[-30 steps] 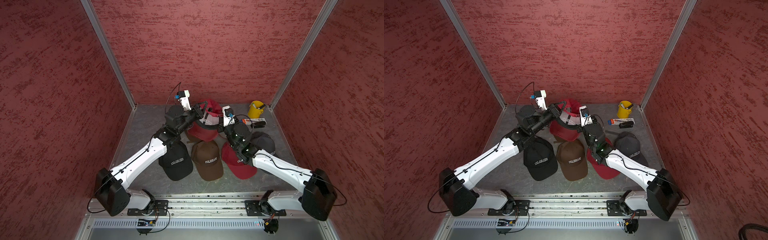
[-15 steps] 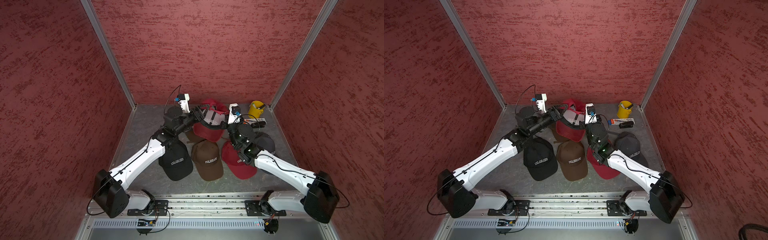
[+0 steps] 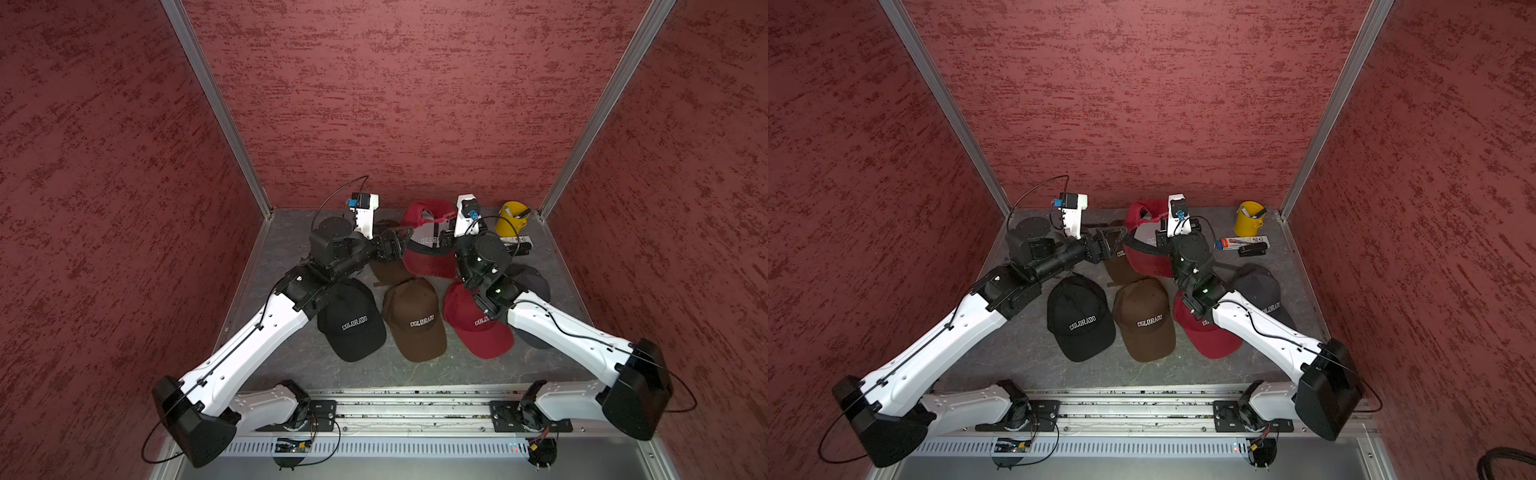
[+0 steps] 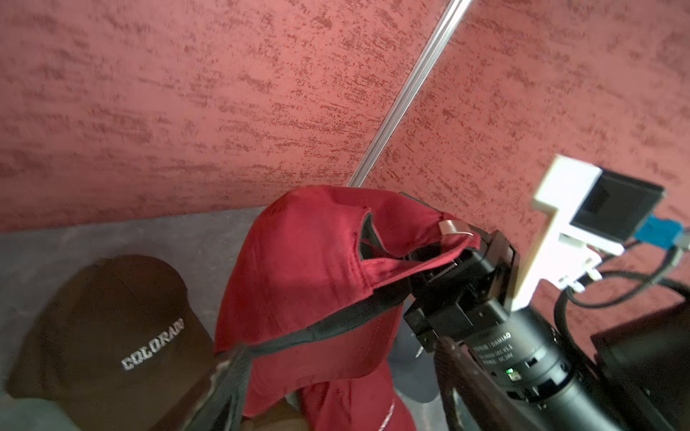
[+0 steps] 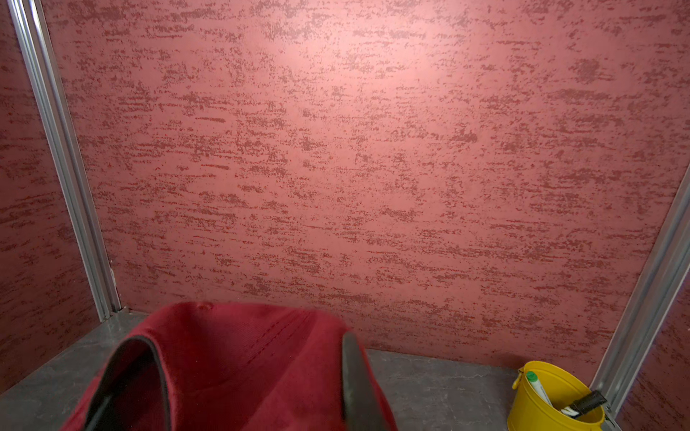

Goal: Open the adjustable buckle of the baseball cap
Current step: Pick up the baseball cap from the center of the board.

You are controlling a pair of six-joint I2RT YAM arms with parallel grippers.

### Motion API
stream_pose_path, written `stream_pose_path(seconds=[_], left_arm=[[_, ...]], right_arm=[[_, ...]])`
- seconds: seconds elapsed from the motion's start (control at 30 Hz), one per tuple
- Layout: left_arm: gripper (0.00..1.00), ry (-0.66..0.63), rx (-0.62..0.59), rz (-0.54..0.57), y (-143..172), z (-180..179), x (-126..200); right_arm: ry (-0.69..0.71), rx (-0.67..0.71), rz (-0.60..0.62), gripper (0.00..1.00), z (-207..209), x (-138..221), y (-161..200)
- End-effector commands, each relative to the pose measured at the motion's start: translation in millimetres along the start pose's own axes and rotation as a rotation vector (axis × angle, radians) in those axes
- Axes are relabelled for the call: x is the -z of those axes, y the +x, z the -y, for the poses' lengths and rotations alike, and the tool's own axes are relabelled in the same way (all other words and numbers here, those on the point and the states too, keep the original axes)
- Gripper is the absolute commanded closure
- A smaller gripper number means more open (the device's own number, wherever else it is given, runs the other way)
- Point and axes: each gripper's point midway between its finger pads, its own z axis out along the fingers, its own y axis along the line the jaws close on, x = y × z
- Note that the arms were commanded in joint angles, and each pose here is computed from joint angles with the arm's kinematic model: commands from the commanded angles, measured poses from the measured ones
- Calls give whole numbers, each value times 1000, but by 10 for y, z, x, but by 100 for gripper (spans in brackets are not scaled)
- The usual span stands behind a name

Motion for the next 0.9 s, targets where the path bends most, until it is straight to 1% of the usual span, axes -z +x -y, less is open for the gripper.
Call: stream_pose_path(seconds=[0.0, 0.07, 0.2, 0.3, 0.47, 0.63, 0.77, 0.87], left_arm=[[20, -25, -246, 21, -136, 81, 89], [18, 5, -325, 6, -133, 182, 35], [17, 54, -497, -63, 20, 366, -153], [15, 58, -610, -77, 105, 433, -294], [15, 32, -741, -96, 111, 439, -482], [23, 21, -828, -127, 161, 389, -602], [33, -5, -851, -141, 176, 316, -694], [37, -17, -868, -153, 209, 278, -758]], right_arm=[[-22, -17, 5, 100, -39, -31, -125], [-37, -21, -2, 100, -67, -29, -113], [-57, -22, -13, 99, -95, -18, -108], [-71, -14, -21, 99, -107, 3, -99], [-105, -1, -31, 98, -140, 48, -83], [-117, -1, -28, 97, -129, 102, -86], [-146, 19, -42, 97, -169, 126, -43], [-168, 31, -52, 96, -203, 138, -15]])
